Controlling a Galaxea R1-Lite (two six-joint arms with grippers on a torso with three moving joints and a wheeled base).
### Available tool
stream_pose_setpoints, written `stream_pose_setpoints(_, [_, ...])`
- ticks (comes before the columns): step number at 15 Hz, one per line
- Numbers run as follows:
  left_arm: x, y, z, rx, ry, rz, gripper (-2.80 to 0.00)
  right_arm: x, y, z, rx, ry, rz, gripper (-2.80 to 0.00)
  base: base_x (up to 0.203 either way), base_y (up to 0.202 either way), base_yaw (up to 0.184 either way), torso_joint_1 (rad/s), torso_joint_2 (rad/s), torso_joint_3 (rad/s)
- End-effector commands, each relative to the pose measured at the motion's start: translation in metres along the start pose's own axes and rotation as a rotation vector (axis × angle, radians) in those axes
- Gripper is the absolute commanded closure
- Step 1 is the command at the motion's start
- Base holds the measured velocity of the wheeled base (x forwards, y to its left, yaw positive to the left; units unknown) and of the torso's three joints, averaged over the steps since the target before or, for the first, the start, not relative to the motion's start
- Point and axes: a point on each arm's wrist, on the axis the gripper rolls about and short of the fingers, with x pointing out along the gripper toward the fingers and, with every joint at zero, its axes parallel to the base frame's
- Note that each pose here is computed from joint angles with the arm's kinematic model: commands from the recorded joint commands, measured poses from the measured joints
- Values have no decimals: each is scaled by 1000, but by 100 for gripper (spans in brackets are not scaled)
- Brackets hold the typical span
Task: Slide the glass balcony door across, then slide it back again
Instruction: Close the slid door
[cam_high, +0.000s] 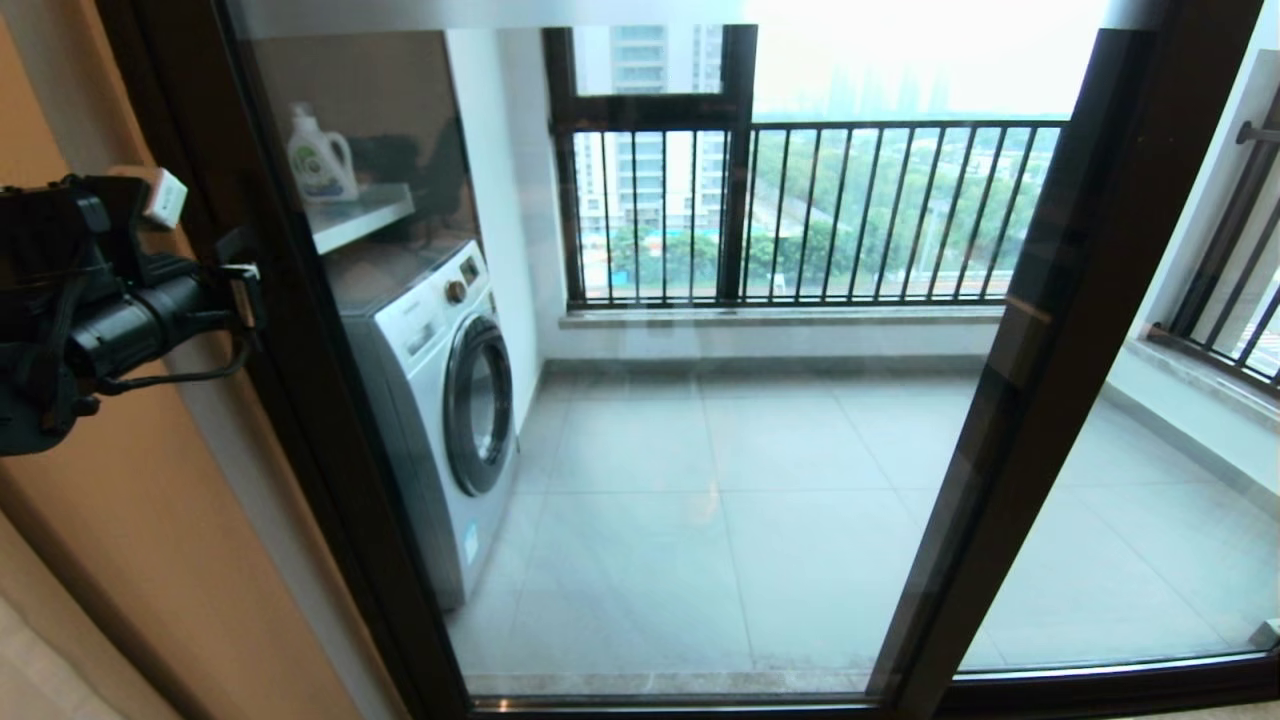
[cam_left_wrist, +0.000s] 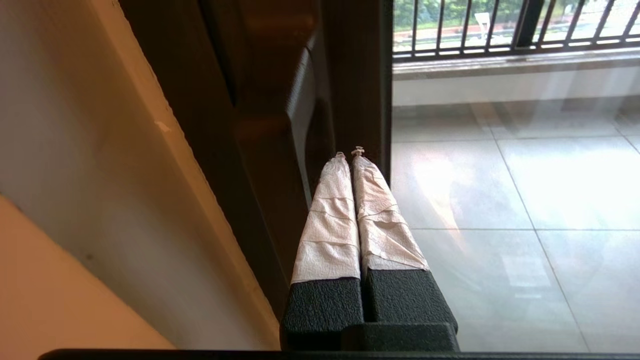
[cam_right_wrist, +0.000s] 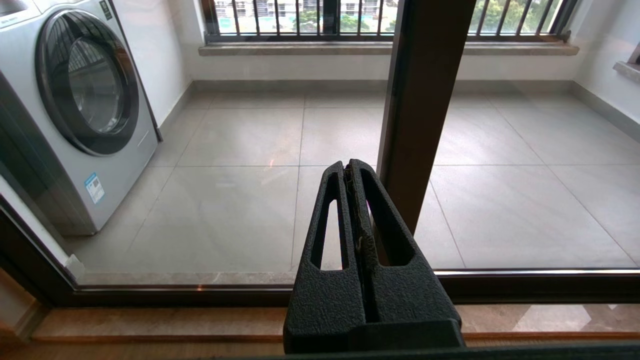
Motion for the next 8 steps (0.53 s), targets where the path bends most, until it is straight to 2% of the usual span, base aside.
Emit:
stream_pose_setpoints(1, [9, 8, -8, 0, 17, 19, 0, 0, 0, -1, -1, 4, 1, 0, 0, 0, 0, 0, 0, 0])
stream_pose_setpoints(8, [12, 38, -10, 6, 13, 94, 0, 0, 0, -1, -1, 4, -1, 0, 0, 0, 0, 0, 0, 0])
